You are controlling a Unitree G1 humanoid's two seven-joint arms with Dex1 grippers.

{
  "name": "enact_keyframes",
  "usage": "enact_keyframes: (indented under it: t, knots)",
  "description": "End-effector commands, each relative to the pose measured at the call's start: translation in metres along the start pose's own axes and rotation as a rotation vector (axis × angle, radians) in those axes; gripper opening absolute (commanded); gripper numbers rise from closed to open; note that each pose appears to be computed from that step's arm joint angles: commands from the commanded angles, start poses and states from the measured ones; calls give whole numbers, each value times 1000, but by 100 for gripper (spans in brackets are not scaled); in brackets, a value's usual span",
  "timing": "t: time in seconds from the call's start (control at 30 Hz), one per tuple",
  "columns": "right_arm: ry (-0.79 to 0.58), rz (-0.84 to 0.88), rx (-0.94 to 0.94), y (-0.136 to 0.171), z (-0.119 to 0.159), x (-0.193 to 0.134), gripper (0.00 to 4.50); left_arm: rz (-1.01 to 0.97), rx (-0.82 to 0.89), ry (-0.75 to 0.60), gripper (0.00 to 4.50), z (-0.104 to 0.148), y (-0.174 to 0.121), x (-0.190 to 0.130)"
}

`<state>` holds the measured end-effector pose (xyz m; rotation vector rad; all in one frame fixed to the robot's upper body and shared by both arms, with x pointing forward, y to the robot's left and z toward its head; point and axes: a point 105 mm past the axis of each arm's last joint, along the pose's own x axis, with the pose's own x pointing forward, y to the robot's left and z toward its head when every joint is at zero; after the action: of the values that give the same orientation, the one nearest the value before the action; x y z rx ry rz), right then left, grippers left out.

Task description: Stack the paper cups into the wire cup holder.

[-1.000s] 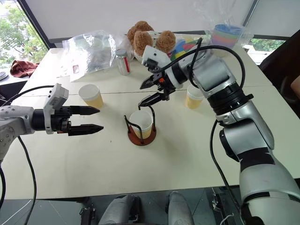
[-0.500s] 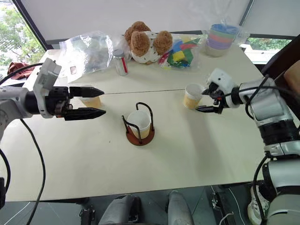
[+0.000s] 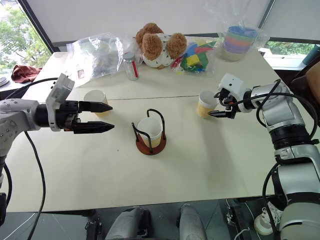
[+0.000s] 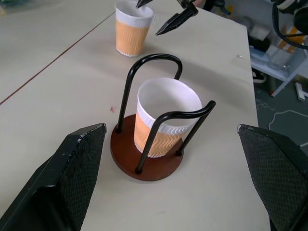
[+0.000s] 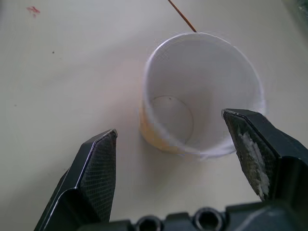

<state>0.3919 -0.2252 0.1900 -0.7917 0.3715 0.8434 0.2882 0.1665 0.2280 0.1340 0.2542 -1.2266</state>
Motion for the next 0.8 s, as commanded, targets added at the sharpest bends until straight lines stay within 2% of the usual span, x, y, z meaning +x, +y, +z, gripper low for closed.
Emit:
enact_keyframes:
  t: [0.03,0.17,0.2,0.43,0.57,0.67,0.8]
  knots:
    - [-39,-7,-38,-7,15,-5,252,26,51,-13,450,8,0,-4]
    - [-31,12,-53,-5,16,-3,35,34,50,-7,450,6,1,-5]
    - [-31,12,-56,-6,17,-3,8,37,50,-5,450,6,2,-6]
    - [-69,-25,-134,-20,42,-20,8,46,61,-1,450,6,5,-9]
    - [-174,4,-285,-26,108,-57,8,28,59,24,450,3,2,-12]
    - [-336,228,-368,16,170,-86,8,22,65,54,450,0,1,-16]
    - [-414,383,-449,62,198,-86,8,16,69,66,450,0,0,-18]
